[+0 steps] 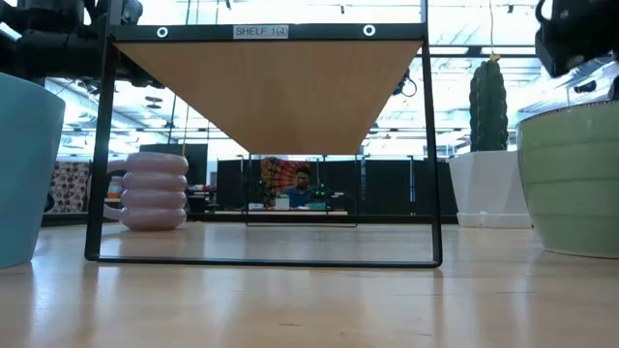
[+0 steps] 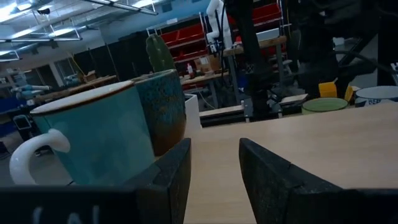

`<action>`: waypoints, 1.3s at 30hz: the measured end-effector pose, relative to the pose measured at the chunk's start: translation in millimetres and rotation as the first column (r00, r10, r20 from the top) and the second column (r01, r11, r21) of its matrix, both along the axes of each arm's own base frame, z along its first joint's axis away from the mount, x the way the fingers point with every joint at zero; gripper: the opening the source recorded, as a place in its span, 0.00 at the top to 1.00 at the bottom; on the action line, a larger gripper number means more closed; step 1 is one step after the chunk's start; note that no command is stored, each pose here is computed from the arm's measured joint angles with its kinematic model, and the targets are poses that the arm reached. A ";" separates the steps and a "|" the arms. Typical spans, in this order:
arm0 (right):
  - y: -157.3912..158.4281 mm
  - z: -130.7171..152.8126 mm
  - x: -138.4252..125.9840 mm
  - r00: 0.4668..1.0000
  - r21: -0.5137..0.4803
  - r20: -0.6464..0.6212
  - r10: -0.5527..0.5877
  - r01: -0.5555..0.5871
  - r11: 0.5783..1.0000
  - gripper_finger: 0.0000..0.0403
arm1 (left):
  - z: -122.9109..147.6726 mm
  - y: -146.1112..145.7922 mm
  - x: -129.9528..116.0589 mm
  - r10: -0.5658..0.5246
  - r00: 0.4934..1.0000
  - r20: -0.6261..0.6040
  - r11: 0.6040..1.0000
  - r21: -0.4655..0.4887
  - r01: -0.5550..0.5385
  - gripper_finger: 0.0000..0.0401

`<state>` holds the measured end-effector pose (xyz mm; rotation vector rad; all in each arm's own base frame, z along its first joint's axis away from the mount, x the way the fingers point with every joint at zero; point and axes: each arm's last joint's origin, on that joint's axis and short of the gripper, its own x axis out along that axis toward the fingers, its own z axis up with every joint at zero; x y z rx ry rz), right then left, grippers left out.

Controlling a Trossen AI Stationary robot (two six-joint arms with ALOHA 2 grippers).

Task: Place coffee mugs
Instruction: Put the green mug on the shelf

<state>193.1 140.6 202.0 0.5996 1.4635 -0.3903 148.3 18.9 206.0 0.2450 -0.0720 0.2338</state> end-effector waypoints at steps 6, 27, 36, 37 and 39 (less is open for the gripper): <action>-1.4 -10.5 0.0 0.999 -0.021 0.046 0.019 -0.018 1.000 0.50 | 0.0 0.0 0.0 0.000 1.000 0.000 1.000 0.000 0.000 0.65; -4.5 -22.8 -3.4 0.998 -0.035 0.056 0.036 -0.034 0.999 0.85 | 0.3 0.0 0.0 0.000 1.000 0.003 1.000 0.000 0.000 0.65; -6.3 -22.8 -3.3 0.997 -0.051 0.052 0.058 -0.056 0.997 0.85 | 0.5 0.0 -0.1 0.000 1.000 0.006 1.000 0.000 0.000 0.65; -6.5 -22.9 -3.4 0.996 -0.055 0.052 0.066 -0.063 0.996 0.85 | 0.7 0.0 -0.1 0.000 1.000 0.007 1.000 0.000 0.000 0.65; -7.5 -22.9 -3.1 0.996 -0.060 0.050 0.076 -0.073 0.996 0.85 | 0.7 0.0 -0.1 -0.001 1.000 0.008 1.000 -0.002 0.001 0.65</action>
